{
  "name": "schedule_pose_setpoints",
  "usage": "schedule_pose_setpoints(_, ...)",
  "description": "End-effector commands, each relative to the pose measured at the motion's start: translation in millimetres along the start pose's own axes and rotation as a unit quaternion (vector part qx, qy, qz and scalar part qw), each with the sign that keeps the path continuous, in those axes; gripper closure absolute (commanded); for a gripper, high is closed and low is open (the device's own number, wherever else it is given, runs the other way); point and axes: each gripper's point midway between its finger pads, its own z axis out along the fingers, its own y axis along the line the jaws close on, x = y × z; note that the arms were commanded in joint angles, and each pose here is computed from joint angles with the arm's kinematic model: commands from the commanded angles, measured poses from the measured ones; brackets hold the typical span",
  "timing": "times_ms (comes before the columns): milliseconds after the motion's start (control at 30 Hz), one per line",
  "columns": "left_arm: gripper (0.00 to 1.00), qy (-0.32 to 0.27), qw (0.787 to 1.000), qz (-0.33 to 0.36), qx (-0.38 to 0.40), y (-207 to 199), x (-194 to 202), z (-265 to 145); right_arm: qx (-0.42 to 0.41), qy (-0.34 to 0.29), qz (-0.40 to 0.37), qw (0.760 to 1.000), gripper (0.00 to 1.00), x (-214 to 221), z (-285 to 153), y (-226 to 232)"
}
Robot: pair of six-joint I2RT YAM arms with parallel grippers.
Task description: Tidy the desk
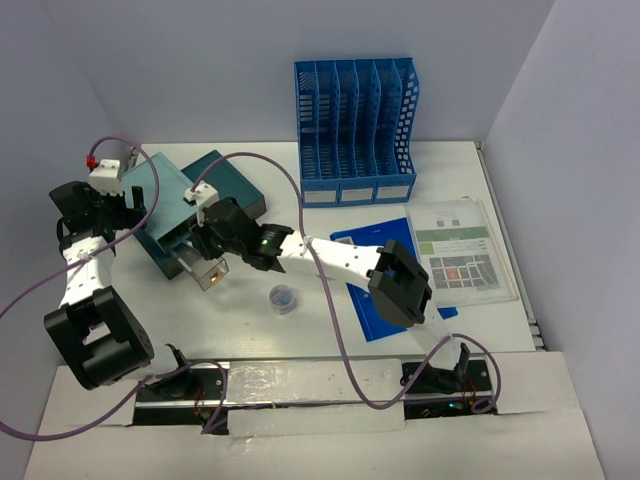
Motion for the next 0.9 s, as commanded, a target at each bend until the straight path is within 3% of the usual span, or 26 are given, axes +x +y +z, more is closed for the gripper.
schedule_pose_setpoints(0, 0.01, -0.024, 1.0, 0.008, 0.001, -0.6, -13.6, -0.9, -0.006, -0.036, -0.013, 0.999, 0.59, -31.2, 7.3, 13.1)
schedule_pose_setpoints(133, 0.01, -0.023, 1.0, 0.011, 0.002, -1.8, -13.6, -2.1, -0.015, -0.055, -0.024, 0.998, 0.5, -52.4, 0.9, 18.8)
schedule_pose_setpoints(333, 0.01, -0.02, 1.0, 0.015, 0.002, -1.6, -12.3, -3.1, -0.047, -0.086, -0.03, 0.995, 0.5, -76.3, -48.8, 27.8)
schedule_pose_setpoints(567, 0.01, -0.021, 0.999, 0.024, -0.012, 3.9, -13.2, 1.6, -0.049, -0.067, 0.018, 0.996, 0.51, -11.9, -90.9, 17.7)
schedule_pose_setpoints(633, 0.01, -0.02, 0.999, 0.027, -0.016, 5.8, -14.1, 4.0, -0.059, -0.044, 0.035, 0.997, 0.51, 19.4, -91.1, 20.2)
schedule_pose_setpoints(867, 0.01, 0.003, 0.998, 0.048, -0.047, 8.5, -2.5, 17.2, -0.109, -0.01, 0.085, 0.99, 0.51, 54.7, -69.8, 40.3)
